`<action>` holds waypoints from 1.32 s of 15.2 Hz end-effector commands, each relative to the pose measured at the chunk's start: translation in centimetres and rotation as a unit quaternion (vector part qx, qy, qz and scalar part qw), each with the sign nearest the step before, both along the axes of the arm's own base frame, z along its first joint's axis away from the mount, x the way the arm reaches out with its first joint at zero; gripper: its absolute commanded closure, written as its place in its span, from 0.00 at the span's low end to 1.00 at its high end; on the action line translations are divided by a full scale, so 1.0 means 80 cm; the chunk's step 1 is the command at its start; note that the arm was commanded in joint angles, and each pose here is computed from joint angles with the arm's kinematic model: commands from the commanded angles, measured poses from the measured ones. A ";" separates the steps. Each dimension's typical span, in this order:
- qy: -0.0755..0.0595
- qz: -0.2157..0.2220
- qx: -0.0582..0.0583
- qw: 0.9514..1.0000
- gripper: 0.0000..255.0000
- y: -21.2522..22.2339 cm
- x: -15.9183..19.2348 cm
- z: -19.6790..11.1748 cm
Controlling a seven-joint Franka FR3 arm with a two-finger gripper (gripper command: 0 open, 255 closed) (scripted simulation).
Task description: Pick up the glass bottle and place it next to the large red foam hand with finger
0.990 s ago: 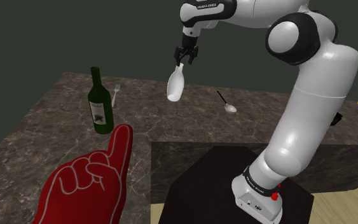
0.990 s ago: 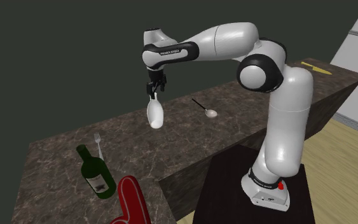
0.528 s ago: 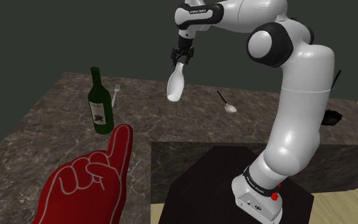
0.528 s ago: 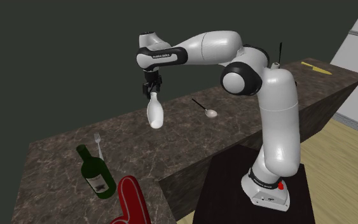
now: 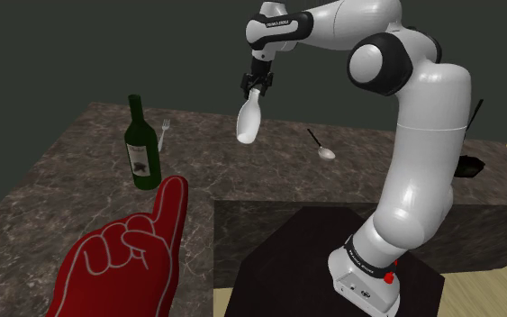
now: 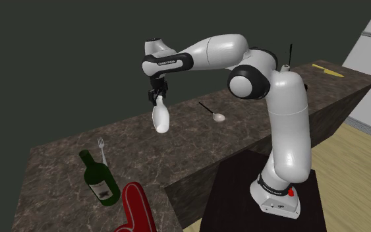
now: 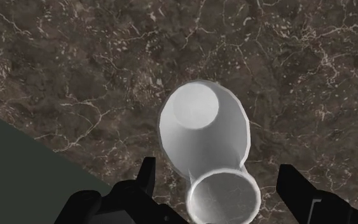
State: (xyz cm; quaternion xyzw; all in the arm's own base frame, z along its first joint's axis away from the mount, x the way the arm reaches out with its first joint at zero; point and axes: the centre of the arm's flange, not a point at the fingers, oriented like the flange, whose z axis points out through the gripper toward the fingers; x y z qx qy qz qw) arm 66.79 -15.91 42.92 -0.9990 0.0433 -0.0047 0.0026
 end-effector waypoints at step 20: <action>0.000 0.000 0.000 1.000 1.00 0.000 0.000 0.046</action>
